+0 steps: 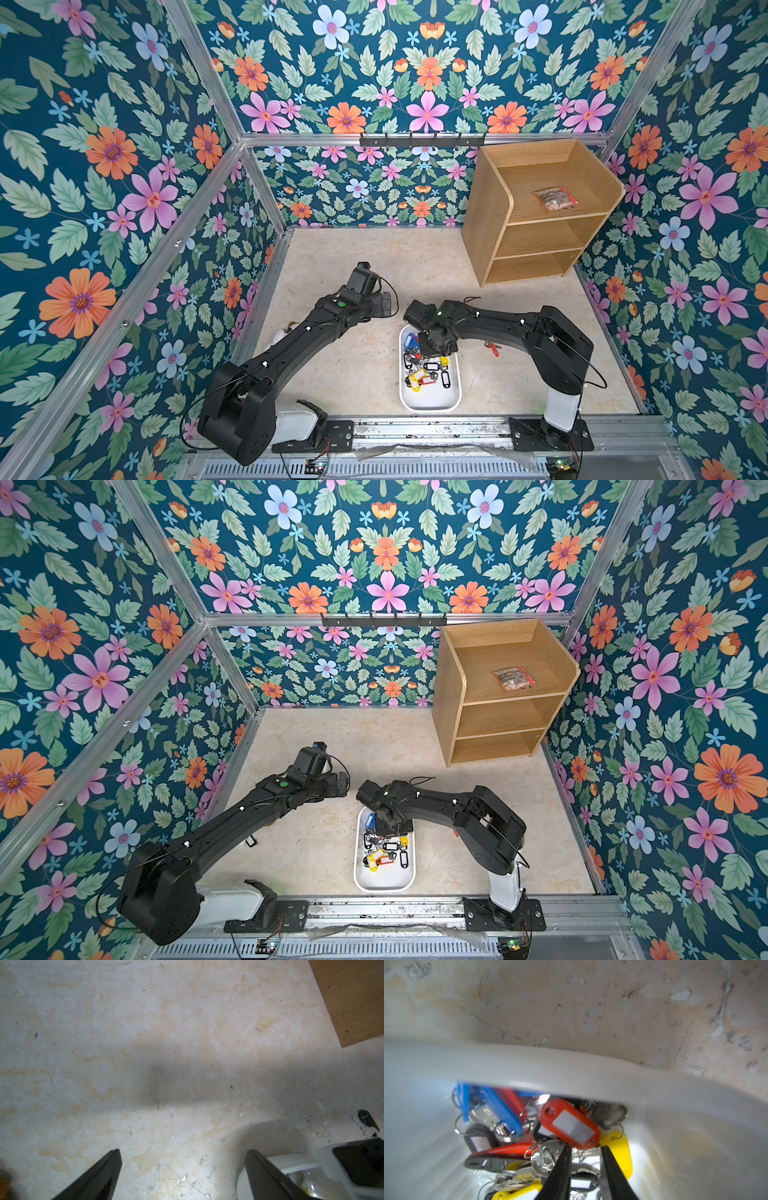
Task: Take the keys out of the storage box
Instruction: Pick up the key from the storage box, then place the key at the center of the board.
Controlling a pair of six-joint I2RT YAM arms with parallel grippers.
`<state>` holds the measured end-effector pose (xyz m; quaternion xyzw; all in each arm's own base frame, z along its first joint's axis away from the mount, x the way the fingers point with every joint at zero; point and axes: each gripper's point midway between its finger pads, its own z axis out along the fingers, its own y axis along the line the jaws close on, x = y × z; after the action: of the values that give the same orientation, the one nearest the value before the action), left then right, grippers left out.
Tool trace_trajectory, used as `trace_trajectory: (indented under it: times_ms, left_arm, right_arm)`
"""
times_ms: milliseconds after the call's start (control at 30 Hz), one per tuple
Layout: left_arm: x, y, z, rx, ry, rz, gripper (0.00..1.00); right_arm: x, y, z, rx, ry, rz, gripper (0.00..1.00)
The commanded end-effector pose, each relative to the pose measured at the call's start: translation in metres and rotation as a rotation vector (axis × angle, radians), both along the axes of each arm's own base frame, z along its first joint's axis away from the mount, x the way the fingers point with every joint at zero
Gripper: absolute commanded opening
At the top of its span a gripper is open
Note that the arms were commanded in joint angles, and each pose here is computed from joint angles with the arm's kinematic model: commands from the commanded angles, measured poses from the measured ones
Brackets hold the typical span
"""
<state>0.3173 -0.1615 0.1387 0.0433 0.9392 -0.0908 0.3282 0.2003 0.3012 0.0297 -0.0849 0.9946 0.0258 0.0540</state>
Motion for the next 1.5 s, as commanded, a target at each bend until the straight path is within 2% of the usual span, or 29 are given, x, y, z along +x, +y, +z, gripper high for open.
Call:
trace_trajectory:
  times_ms: [0, 133, 367, 600, 800, 867, 1000, 1133, 1300, 1467]
  left_arm:
    - [0.002, 0.0, 0.003, -0.002, -0.007, 0.003, 0.99]
    - [0.002, -0.001, 0.002, -0.001, -0.005, 0.002, 0.99]
    - [0.002, -0.001, 0.003, -0.002, -0.006, 0.001, 0.99]
    - [0.001, -0.001, 0.002, 0.0, -0.006, 0.0, 0.99]
    - [0.002, -0.001, 0.002, 0.0, -0.005, 0.001, 0.99]
    - [0.001, -0.002, 0.001, 0.0, -0.003, -0.001, 0.99]
    - [0.001, -0.002, 0.002, 0.0, -0.005, -0.001, 0.99]
    - [0.001, -0.002, 0.002, 0.001, -0.004, -0.001, 0.99]
    - [0.001, -0.002, 0.002, 0.001, -0.004, -0.001, 0.99]
    - [0.001, -0.002, 0.002, 0.0, -0.004, -0.003, 0.99]
  right_arm:
    - [0.001, 0.001, 0.0, 0.003, -0.001, -0.005, 0.29]
    - [-0.001, -0.002, -0.006, -0.012, 0.009, -0.007, 0.22]
    - [-0.001, -0.008, -0.003, -0.042, 0.0, -0.012, 0.0]
    - [0.009, -0.014, 0.035, -0.06, -0.079, -0.024, 0.0]
    - [0.011, 0.004, 0.077, 0.103, -0.125, -0.014, 0.0]
    - [0.01, 0.006, 0.08, 0.137, -0.129, -0.017, 0.0]
    - [0.008, -0.012, 0.07, 0.055, -0.117, -0.026, 0.0]
    - [0.008, -0.011, 0.084, 0.107, -0.139, -0.031, 0.0]
    - [0.023, -0.052, 0.112, 0.102, -0.205, -0.11, 0.0]
    - [0.044, -0.137, 0.119, 0.102, -0.264, -0.297, 0.0]
